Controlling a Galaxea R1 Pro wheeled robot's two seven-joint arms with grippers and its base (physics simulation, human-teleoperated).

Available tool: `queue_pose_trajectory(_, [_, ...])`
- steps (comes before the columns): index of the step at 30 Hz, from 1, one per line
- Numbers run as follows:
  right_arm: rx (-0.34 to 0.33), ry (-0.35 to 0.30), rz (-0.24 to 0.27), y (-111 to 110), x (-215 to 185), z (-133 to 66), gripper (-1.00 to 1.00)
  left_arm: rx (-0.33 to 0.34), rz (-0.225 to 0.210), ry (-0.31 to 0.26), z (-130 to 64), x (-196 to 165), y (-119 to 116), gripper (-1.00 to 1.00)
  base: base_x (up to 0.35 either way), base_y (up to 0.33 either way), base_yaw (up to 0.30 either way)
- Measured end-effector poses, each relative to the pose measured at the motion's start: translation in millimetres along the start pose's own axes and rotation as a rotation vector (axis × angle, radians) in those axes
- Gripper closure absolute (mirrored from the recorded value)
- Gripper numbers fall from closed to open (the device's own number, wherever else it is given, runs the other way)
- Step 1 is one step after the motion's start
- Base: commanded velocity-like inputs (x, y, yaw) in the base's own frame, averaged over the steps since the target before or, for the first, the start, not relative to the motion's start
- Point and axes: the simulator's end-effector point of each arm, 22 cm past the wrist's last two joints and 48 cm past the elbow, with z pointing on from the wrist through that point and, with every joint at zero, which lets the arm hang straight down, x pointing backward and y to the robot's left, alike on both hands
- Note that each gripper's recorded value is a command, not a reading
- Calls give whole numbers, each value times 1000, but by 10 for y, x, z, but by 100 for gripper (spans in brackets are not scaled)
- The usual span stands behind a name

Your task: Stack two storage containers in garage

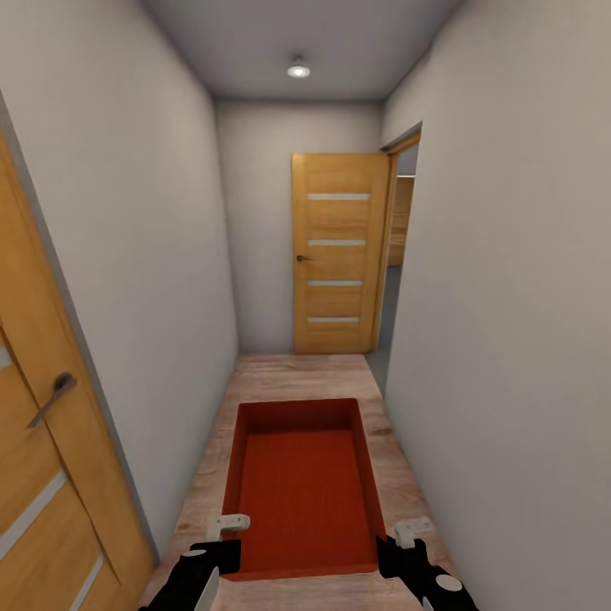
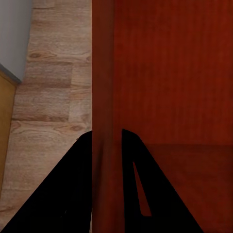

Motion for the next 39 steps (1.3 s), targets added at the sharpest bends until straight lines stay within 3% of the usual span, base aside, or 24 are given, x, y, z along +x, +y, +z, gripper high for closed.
queue_pose_trajectory(39, [1, 0, 0, -3, 0, 1, 100, 0, -1, 0, 0, 2, -2, 100, 327, 74, 5])
